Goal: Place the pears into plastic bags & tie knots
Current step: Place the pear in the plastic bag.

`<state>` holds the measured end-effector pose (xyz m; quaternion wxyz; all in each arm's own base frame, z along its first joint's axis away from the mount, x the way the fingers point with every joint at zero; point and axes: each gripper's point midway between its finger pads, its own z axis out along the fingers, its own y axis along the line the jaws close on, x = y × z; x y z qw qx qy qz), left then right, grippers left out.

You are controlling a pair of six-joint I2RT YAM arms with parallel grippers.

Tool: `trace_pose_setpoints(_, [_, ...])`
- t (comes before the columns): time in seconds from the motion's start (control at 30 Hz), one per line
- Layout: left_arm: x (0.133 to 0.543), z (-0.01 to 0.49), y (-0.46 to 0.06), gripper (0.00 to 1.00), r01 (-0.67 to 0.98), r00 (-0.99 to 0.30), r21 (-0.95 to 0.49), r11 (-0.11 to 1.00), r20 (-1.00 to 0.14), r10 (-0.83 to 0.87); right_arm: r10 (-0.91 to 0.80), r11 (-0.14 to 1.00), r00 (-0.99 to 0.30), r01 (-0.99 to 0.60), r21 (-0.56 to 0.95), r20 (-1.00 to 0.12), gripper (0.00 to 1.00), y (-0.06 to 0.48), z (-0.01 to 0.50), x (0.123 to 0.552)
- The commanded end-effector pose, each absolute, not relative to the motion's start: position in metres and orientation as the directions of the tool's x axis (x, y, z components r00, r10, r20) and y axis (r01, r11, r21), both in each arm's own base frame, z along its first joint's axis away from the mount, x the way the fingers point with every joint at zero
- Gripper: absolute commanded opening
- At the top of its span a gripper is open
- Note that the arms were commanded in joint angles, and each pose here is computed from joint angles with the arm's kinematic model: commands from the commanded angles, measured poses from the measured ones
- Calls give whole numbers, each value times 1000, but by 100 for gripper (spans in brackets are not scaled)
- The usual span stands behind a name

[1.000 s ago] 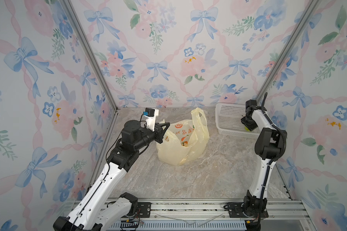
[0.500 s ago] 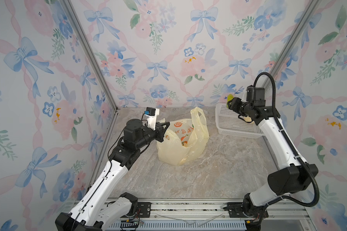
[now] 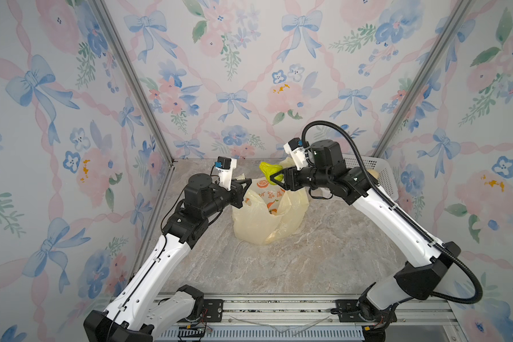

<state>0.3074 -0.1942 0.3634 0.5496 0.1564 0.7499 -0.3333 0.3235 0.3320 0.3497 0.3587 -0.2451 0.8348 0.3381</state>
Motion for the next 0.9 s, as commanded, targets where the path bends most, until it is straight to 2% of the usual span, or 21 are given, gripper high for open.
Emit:
trace_pose_setpoints(0.0, [303,383,-195,0,637,-293,-295,713,-947,-130,-306,644,-678,-664,379,-669,49,348,294,311])
trace_pose_setpoints(0.17, [299,387,-195,0,646,-287,-295,704,-948,-134,-402,618,-716,-672,408,-571,48,364,237,304])
trace_pose_setpoints(0.3, [299,387,-195,0,645,-286,-296,705,-948,-137,-471,618,-731,-673,406,-494,52,372,196,303])
trace_pose_setpoints(0.37, [298,388,-195,0,647,-283,-296,703,-949,-139,-483,623,-740,-666,410,-468,55,376,186,305])
trace_pose_setpoints(0.43, [298,388,-195,0,647,-282,-295,703,-949,-138,-495,623,-747,-661,418,-444,65,379,181,306])
trace_pose_setpoints(0.5, [298,387,-194,0,644,-281,-293,706,-950,-138,-487,616,-746,-662,427,-455,74,382,188,308])
trace_pose_setpoints(0.6, [298,387,-193,0,638,-278,-292,713,-950,-141,-446,604,-731,-672,429,-517,80,380,211,311])
trace_pose_setpoints(0.87, [303,383,-190,0,617,-285,-296,729,-948,-143,-216,524,-765,-616,589,-607,78,331,308,325])
